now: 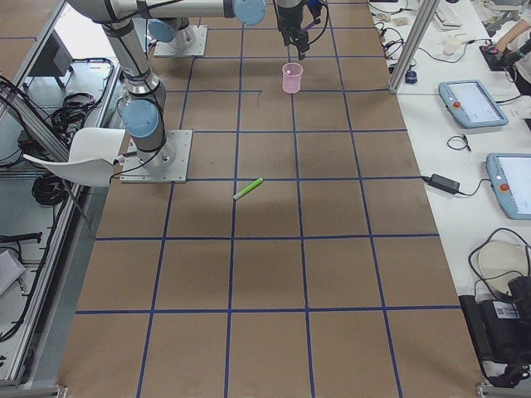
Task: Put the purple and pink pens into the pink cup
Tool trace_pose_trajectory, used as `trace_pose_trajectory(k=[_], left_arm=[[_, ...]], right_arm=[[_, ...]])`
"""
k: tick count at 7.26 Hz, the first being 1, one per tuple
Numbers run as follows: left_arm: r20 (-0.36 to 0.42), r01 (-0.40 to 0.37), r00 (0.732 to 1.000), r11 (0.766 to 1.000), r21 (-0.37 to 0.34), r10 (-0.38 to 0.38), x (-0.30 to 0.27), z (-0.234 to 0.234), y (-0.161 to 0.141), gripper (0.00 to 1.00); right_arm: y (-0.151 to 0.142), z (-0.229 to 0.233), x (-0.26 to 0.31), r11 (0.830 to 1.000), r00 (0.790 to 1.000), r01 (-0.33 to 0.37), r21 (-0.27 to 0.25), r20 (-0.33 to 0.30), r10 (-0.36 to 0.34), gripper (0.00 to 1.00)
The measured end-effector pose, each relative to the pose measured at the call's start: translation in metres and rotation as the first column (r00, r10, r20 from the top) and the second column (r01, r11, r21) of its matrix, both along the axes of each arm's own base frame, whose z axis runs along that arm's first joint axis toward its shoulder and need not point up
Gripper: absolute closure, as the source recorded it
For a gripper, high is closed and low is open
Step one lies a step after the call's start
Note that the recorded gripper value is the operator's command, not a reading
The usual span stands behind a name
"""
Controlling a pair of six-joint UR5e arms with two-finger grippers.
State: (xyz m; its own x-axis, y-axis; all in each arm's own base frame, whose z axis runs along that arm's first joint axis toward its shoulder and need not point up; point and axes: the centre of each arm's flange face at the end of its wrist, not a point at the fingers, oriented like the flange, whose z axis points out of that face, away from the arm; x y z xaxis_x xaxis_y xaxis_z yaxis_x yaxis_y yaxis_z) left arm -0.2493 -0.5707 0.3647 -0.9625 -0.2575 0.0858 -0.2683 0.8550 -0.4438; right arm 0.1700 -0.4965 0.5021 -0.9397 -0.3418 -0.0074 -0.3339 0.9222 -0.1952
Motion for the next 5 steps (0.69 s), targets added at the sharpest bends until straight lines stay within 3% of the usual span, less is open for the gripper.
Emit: trace_pose_trajectory(k=[2, 3, 5], left_arm=[[-0.022, -0.01, 1.0, 0.999, -0.04, 0.009, -0.034, -0.011, 0.011, 1.0], [-0.037, -0.016, 0.999, 0.998, -0.056, 0.014, -0.046, -0.016, 0.013, 1.0], [-0.021, -0.027, 0.999, 0.994, -0.108, 0.025, -0.06, -0.027, 0.015, 1.0]], right_arm=[[0.002, 0.006, 0.0, 0.981, 0.982, 0.186, 0.05, 0.037, -0.187, 0.0], [0.003, 0.008, 0.0, 0.971, 0.972, 0.227, 0.072, 0.038, -0.23, 0.0], [0.004, 0.007, -0.001, 0.967, 0.969, 0.24, 0.089, 0.034, -0.244, 0.0]])
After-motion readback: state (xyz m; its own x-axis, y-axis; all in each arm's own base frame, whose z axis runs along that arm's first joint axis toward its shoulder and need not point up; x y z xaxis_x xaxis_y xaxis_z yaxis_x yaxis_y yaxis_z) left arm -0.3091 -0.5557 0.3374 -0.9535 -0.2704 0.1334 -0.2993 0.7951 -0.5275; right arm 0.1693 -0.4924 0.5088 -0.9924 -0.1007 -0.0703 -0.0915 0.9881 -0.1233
